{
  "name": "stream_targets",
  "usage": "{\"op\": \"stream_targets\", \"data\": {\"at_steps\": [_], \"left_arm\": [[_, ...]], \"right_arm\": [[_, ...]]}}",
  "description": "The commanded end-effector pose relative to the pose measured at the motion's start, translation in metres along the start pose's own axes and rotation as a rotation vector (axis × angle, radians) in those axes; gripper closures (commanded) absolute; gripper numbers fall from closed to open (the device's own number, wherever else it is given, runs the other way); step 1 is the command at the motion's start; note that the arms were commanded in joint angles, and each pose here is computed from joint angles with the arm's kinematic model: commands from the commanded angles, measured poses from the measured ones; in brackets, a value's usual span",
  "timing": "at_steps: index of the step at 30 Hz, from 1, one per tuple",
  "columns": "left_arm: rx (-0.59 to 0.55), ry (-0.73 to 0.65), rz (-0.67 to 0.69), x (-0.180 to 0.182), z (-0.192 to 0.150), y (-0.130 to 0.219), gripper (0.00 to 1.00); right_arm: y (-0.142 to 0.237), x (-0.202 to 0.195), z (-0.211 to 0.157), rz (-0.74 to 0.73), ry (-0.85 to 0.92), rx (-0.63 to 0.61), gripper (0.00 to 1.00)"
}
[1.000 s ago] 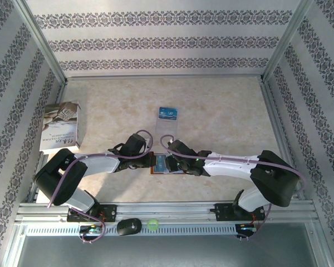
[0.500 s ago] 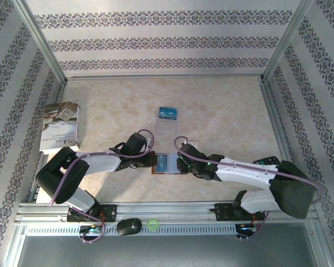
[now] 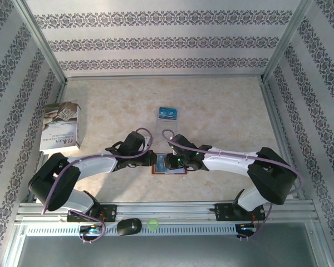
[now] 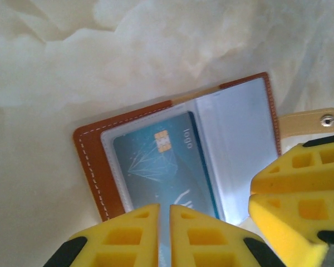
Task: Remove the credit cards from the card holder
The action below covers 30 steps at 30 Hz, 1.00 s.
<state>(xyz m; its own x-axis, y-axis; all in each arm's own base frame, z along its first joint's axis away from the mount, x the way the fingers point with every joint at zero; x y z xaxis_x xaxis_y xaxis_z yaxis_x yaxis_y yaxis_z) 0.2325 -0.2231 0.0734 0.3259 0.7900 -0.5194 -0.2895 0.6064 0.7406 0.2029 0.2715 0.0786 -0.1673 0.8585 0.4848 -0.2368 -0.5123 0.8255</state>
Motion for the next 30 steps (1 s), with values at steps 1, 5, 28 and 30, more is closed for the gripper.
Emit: {"op": "stream_targets", "data": {"at_steps": [1,5,28,30], "left_arm": [[0.047,-0.020,0.037,0.006,-0.008,-0.008,0.86],[0.046,-0.027,0.049,0.007,-0.008,-0.007,0.86],[0.012,-0.049,0.028,-0.003,0.002,0.000,0.68],[0.015,-0.048,0.026,-0.003,0.001,-0.001,0.68]], "right_arm": [[-0.001,0.009,0.008,0.032,-0.004,0.002,0.79],[0.000,-0.001,0.011,-0.062,0.042,-0.022,0.72],[-0.018,-0.010,0.008,-0.237,0.274,-0.059,0.57],[-0.018,-0.011,0.007,-0.237,0.271,-0.058,0.56]]}}
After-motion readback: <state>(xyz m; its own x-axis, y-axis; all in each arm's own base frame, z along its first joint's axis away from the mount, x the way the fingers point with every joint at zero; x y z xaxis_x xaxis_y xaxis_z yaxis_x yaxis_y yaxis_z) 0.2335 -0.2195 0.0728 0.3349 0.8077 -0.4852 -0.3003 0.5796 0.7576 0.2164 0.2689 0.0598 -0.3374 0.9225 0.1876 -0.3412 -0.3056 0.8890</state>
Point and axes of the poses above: each hand's point on the last joint's axis, 136 mm out from that joint toward the fingers, its own y axis back along the fingers, its own x axis along the line the jaws close on, z = x × y, the point moved 4 cm from there along y, back along the fingers, and after that the axes turned 6 degrees about -y, right-handed, at the moved point
